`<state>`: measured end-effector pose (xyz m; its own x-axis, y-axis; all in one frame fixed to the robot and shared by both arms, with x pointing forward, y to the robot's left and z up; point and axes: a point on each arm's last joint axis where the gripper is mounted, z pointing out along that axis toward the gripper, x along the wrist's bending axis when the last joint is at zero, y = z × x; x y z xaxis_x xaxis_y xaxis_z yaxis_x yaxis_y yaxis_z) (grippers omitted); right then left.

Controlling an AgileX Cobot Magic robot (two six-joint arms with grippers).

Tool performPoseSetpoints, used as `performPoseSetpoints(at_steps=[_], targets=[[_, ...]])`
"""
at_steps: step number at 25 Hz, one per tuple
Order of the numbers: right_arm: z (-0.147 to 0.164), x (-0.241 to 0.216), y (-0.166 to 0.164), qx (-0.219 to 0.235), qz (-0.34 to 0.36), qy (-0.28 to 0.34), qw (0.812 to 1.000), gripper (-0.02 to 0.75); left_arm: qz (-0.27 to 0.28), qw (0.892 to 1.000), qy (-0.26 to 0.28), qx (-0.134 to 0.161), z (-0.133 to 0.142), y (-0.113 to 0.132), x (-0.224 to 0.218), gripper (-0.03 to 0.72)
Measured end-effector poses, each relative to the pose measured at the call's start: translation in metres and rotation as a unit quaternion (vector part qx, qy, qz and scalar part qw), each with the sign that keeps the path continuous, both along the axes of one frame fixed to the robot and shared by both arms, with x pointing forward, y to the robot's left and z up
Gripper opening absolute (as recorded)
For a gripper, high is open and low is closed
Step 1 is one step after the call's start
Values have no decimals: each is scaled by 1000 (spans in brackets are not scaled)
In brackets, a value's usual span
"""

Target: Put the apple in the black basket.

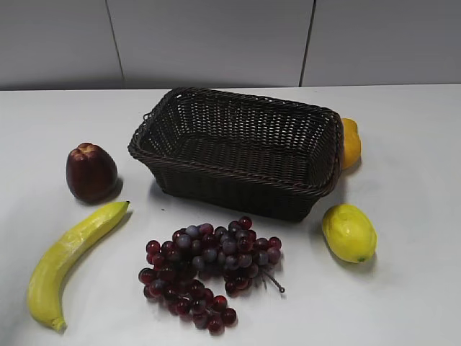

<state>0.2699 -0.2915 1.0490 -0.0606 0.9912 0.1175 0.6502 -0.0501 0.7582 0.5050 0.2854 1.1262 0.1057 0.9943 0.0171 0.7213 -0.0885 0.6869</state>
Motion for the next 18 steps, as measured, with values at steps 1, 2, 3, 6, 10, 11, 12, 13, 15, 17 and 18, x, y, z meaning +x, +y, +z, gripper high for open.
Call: performPoseSetpoints(at_steps=[1, 2, 3, 6, 10, 11, 12, 13, 15, 17, 18], targets=[[0, 0, 0, 0, 0, 0, 1000, 573, -9, 1000, 22, -1, -3, -5, 9, 543], [0, 0, 0, 0, 0, 0, 1000, 573, -19, 999, 39, 0, -6, -9, 17, 543], [0, 0, 0, 0, 0, 0, 1000, 573, -34, 998, 59, 2, -10, -17, 29, 543], [0, 0, 0, 0, 0, 0, 1000, 573, -74, 991, 109, 10, -27, -41, 55, 543], [0, 0, 0, 0, 0, 0, 1000, 573, -115, 980, 164, 21, -55, -73, 84, 543], [0, 0, 0, 0, 0, 0, 1000, 573, -122, 978, 168, 22, -59, -81, 90, 543], [0, 0, 0, 0, 0, 0, 1000, 573, -127, 976, 176, 25, -65, -86, 95, 543], [0, 0, 0, 0, 0, 0, 1000, 573, -131, 973, 187, 27, -74, -91, 100, 543], [0, 0, 0, 0, 0, 0, 1000, 573, -135, 968, 208, 31, -93, -96, 110, 543], [0, 0, 0, 0, 0, 0, 1000, 573, -135, 960, 241, 37, -116, -98, 116, 549], [0, 0, 0, 0, 0, 0, 1000, 573, -134, 957, 255, 40, -126, -98, 118, 555]])
